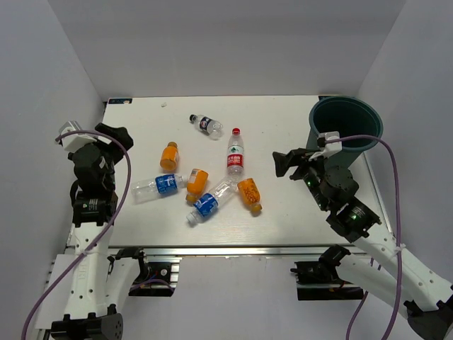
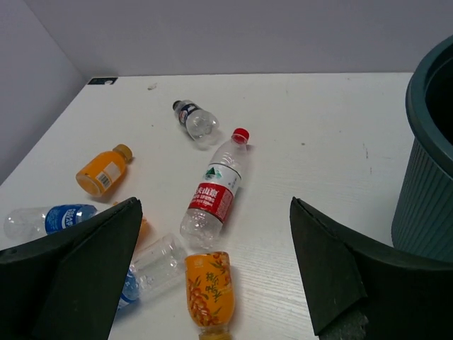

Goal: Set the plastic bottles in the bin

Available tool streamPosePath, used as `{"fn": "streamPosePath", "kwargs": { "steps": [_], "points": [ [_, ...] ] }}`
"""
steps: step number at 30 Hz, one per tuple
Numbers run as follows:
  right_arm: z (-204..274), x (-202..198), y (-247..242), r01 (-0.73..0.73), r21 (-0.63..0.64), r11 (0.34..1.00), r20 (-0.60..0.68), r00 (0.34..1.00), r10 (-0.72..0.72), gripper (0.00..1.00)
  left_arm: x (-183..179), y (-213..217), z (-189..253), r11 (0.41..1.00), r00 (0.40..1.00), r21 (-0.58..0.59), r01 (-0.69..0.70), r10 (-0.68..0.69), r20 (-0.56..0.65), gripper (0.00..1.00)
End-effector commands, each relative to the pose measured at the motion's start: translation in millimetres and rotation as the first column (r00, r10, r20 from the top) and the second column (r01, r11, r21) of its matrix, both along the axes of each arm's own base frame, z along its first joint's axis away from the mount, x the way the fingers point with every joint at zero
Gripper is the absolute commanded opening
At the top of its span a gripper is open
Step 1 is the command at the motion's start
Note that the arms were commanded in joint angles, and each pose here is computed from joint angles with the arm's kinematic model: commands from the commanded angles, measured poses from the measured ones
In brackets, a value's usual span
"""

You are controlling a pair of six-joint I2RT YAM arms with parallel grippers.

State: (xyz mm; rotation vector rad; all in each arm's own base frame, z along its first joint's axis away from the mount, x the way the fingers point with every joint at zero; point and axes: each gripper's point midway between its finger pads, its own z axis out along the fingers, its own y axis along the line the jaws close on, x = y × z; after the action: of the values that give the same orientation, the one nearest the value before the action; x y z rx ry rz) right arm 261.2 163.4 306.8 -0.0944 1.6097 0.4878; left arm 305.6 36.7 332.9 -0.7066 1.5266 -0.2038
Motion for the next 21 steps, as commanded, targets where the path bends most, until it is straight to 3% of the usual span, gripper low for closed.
{"fn": "streamPosePath", "kwargs": {
  "steps": [1, 5, 9, 13, 17, 21],
  "points": [
    [12, -5, 7, -0.058, 0.010, 0.998, 0.088, 0.995, 0.057, 0.89, -1, -4, -9, 1.000, 1.000, -0.007, 0.023, -0.023, -0.018, 0.98],
    [18, -16, 24, -0.183, -0.027, 0.983, 0.210, 0.960, 0.185, 0.89, 6, -17, -14, 0.995, 0.995, 0.001, 0.101, -0.101, -0.008, 0.98],
    [-14, -9, 64, -0.332, -0.114, 0.936, 0.034, 0.941, 0.338, 0.89, 13, -22, -29, 0.991, 0.991, -0.011, 0.131, -0.131, -0.029, 0.98],
    [-69, 19, 80, -0.270, -0.179, 0.946, -0.189, 0.953, 0.237, 0.89, 19, -22, -48, 0.991, 0.988, -0.020, 0.133, -0.134, -0.082, 0.98],
    [-140, 27, 105, -0.232, -0.253, 0.939, -0.391, 0.912, 0.120, 0.89, 26, -29, -71, 0.985, 0.979, -0.032, 0.170, -0.172, -0.106, 0.98],
    [-183, 31, 110, -0.146, -0.339, 0.929, -0.470, 0.882, -0.032, 0.89, 31, -33, -82, 0.979, 0.971, -0.038, 0.198, -0.202, -0.132, 0.98]
  ]
}}
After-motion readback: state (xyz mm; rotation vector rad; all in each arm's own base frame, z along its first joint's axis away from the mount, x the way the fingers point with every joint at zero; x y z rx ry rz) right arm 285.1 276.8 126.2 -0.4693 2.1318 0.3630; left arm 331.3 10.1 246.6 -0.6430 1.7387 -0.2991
